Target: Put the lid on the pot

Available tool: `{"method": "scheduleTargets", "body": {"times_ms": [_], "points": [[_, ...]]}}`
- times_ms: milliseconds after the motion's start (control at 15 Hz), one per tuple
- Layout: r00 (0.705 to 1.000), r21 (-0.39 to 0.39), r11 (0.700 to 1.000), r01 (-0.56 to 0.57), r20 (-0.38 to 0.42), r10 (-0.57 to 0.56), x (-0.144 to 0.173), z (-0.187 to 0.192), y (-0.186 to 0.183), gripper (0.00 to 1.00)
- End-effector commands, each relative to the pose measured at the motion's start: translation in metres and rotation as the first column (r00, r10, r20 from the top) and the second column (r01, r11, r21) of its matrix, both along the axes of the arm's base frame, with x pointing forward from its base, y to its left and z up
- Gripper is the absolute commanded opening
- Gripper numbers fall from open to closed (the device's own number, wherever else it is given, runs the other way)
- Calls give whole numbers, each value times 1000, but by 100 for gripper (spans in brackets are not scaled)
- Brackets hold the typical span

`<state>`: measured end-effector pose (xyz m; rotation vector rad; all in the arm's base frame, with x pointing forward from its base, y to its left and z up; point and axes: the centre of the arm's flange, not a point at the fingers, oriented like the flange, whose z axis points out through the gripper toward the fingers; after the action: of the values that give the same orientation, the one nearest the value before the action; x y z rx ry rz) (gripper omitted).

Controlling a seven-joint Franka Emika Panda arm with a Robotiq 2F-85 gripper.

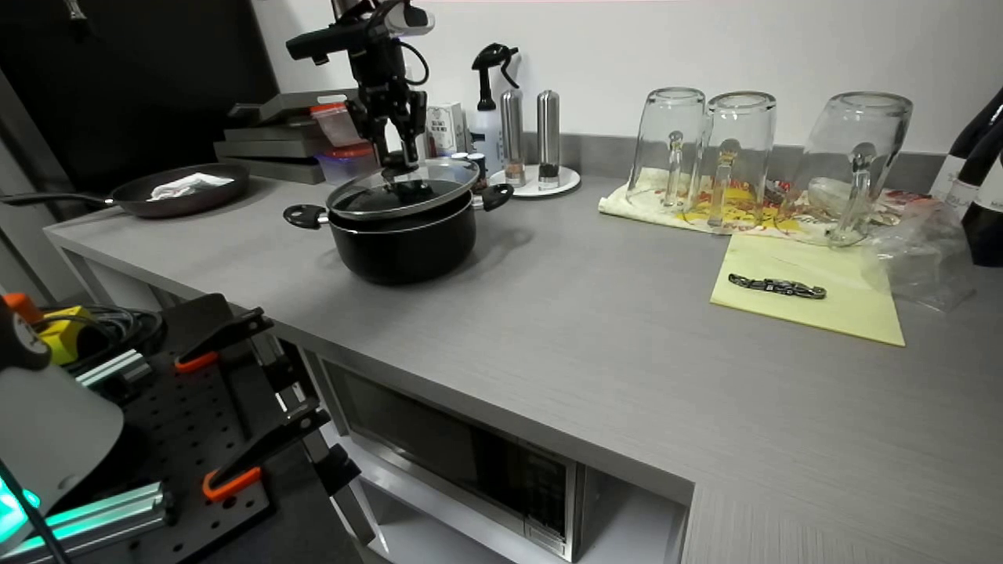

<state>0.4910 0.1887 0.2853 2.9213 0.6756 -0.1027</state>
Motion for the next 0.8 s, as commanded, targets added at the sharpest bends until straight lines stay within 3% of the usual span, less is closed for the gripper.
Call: {"method": "scheduleTargets", "body": {"times_ms": [0,733], "points": [[1000,24,999,-28,-2,28,9,3,16,26],[998,26,998,-53,-15,53,9,-9,31,26]]}}
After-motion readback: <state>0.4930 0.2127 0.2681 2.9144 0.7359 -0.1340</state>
